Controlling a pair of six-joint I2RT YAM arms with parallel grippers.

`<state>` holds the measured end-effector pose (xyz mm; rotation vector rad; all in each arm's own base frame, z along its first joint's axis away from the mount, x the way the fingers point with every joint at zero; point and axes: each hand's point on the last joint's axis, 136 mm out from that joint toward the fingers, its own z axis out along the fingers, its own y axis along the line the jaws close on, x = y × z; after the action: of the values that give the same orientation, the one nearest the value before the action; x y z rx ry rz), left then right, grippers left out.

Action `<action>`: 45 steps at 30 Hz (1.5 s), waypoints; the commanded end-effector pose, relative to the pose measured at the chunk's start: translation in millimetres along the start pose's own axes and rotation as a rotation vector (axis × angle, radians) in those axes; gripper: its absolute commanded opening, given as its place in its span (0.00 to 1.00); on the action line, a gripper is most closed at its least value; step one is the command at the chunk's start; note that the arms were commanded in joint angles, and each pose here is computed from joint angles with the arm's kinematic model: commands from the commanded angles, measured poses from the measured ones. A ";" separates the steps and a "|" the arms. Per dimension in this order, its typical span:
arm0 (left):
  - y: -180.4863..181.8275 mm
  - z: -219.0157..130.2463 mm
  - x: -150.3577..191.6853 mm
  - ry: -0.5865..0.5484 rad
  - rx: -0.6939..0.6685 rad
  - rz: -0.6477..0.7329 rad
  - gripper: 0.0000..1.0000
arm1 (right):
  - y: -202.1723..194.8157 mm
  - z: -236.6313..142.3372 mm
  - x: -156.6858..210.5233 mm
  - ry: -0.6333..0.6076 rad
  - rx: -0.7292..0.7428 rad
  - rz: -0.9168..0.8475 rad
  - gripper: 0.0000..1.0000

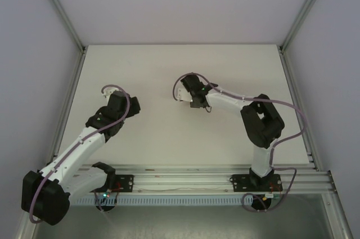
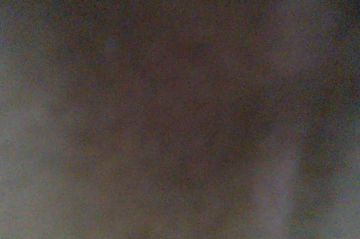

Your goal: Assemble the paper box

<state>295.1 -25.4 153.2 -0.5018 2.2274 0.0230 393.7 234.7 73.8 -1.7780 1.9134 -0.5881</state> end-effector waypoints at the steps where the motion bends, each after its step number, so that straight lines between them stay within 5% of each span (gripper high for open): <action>1: 1.5 -2.9 -11.0 -0.044 -0.005 -0.038 1.00 | -18.9 7.8 -0.3 0.041 0.141 -0.006 0.42; 9: -4.8 -2.1 -7.5 -0.045 0.045 -0.053 1.00 | 16.5 16.7 1.9 0.009 0.105 -0.059 0.48; 13: -6.3 -2.1 -7.3 -0.046 0.055 -0.049 1.00 | 36.8 7.0 0.7 -0.025 0.039 -0.074 0.80; 16: -6.8 -2.2 -9.5 -0.057 0.057 -0.045 1.00 | 46.0 -2.6 4.5 -0.024 0.026 -0.093 0.92; 27: -10.9 -15.3 -35.6 -0.154 0.078 -0.011 1.00 | 61.0 -93.4 10.0 -0.179 -0.121 0.069 1.00; 32: -4.2 -28.5 -65.5 -0.302 0.041 0.000 1.00 | -5.7 -153.1 13.1 -0.373 0.144 0.418 1.00; 34: -2.1 -28.0 -72.0 -0.339 0.016 0.024 1.00 | -38.5 -175.7 29.0 -0.447 0.233 0.659 1.00; 35: -0.8 -25.5 -73.7 -0.358 0.001 0.038 1.00 | -38.1 -151.4 34.2 -0.404 0.207 0.753 1.00; 37: 5.7 -14.8 -73.8 -0.406 -0.048 0.058 1.00 | -70.4 -191.0 71.8 -0.530 0.289 1.031 1.00; 41: 24.8 13.4 -64.6 -0.471 -0.168 0.121 1.00 | -82.5 -170.4 144.9 -0.552 0.394 1.452 1.00; 45: 30.4 41.0 -60.2 -0.451 -0.188 0.156 1.00 | -58.7 -126.4 187.4 -0.475 0.462 1.526 1.00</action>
<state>332.0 20.1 137.8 -0.3634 1.9572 0.3571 348.6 55.8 223.5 -0.0853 1.9311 -0.0649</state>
